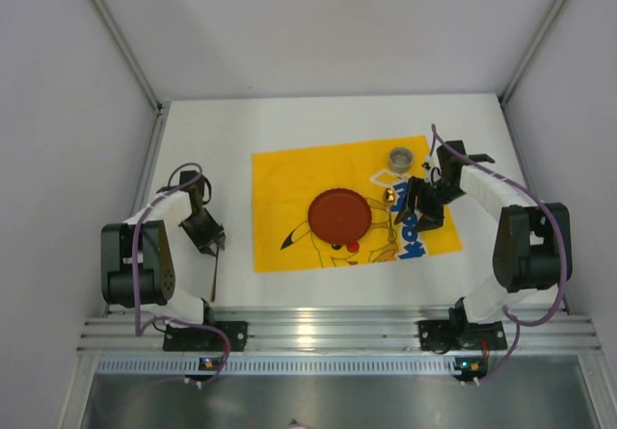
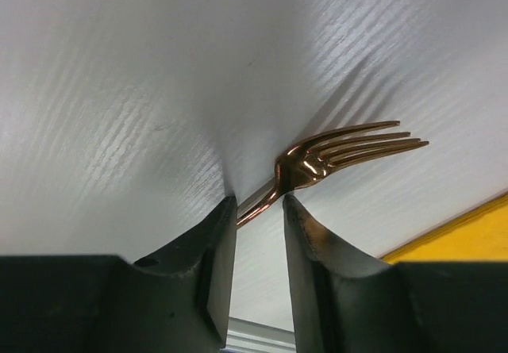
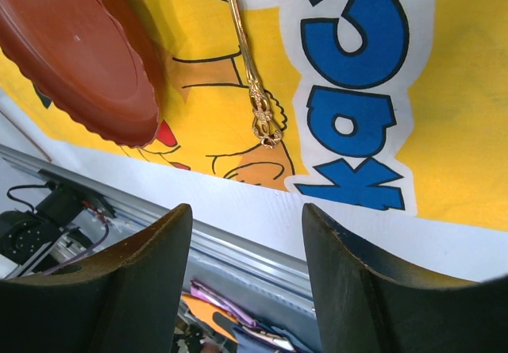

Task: Set the dinner table for one person

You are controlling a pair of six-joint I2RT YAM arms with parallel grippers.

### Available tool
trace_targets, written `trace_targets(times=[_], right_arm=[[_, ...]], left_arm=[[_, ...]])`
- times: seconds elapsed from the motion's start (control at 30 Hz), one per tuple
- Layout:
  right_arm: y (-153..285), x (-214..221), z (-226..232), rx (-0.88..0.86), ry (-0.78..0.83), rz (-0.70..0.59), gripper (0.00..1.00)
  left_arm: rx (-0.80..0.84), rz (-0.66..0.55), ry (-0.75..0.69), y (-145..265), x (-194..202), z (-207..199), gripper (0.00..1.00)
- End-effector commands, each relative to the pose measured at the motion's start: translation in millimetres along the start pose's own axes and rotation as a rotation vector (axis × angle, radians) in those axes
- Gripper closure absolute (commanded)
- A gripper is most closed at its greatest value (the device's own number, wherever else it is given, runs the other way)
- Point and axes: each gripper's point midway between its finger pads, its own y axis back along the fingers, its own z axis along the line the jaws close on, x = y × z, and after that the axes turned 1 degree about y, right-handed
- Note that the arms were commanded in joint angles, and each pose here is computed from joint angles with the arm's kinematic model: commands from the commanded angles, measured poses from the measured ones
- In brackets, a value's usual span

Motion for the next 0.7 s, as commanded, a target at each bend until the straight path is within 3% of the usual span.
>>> trace_targets(times=[0.0,0.1,0.23,0.37,0.53,0.67], right_arm=[[14,-11,6,-0.005,0.016,-0.051,0.42],[15,-11,5,-0.002,0.015,-0.053,0.42],[16,-11,5,-0.001,0.011,-0.059,0.43],[18,-12,7,-0.004,0.013,-0.068,0.43],[28,-16,13,-0.01,0.018,-0.107,0.4],[34,-17,13,0.0,0.021,-0.13,0.21]], left_arm=[[-0.036,-0.105,-0.011,-49,-28,-5,0.66],[-0.04,-0.084,-0.024,-57,-29,-10,0.75],[-0.032,-0.086,-0.034,-58,-36,-17,0.98],[-0.038,-0.127,-0.086,-44,-54,-23,1.0],[0.03,-0.313,-0.222,21,-102,-50,1.0],[0.127,-0.467,-0.362,84,-128,-99,1.0]])
